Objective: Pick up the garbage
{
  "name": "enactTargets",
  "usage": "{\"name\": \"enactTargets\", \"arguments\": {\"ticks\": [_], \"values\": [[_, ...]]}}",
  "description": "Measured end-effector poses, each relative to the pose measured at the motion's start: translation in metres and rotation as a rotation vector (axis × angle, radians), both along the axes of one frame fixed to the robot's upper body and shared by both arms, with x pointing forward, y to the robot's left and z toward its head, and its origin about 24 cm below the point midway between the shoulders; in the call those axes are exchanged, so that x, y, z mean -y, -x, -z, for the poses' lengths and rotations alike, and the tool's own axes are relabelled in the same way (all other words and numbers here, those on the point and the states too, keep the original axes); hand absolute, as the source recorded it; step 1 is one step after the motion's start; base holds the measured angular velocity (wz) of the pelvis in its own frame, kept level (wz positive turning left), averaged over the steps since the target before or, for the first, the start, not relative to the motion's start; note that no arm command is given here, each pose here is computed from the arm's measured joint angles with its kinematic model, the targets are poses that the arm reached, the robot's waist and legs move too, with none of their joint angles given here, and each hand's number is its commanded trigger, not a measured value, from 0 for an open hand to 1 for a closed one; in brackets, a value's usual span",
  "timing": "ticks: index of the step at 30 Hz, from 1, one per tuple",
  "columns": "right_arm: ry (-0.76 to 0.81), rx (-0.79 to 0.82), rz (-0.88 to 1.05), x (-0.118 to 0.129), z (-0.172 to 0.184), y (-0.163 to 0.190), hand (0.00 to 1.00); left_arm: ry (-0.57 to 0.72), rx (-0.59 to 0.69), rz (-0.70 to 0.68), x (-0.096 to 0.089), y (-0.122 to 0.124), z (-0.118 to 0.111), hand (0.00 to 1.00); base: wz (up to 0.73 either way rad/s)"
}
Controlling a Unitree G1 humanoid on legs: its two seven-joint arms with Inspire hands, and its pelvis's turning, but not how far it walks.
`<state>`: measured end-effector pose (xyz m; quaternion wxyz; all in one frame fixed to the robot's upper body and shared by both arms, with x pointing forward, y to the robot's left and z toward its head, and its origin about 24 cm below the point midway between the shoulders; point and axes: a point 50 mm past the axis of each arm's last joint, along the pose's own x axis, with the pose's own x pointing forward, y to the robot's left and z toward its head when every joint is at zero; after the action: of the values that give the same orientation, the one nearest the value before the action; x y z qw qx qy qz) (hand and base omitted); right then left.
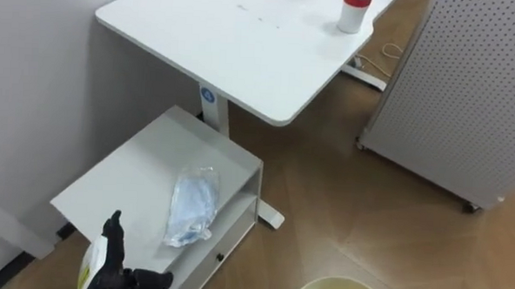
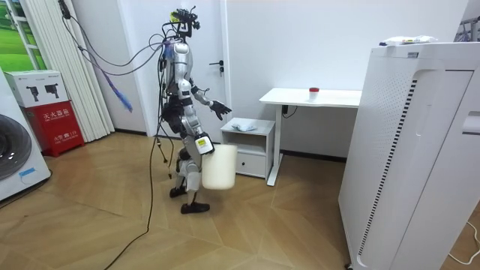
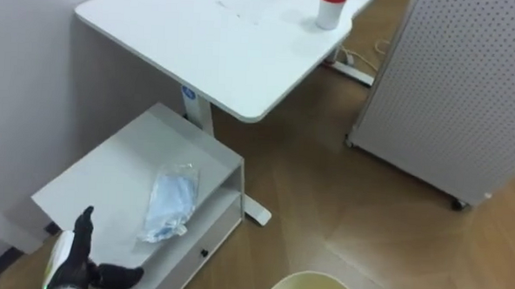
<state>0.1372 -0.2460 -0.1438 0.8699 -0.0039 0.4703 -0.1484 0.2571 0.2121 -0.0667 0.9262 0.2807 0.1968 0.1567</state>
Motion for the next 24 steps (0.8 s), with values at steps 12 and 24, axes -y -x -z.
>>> {"name": "enactTargets", "arguments": {"ticks": [12, 24], "values": [[0.058, 0.091, -0.003, 0.014, -0.016, -0.028, 1.00, -0.137, 0.187, -0.013, -0.003, -0.039, -0.039, 0.00, -0.01], [0.055, 0.095, 0.114, 0.026, -0.018, -0.025, 1.00, -0.307, 0.243, -0.043, -0.016, -0.043, -0.051, 0.00, -0.05]]}}
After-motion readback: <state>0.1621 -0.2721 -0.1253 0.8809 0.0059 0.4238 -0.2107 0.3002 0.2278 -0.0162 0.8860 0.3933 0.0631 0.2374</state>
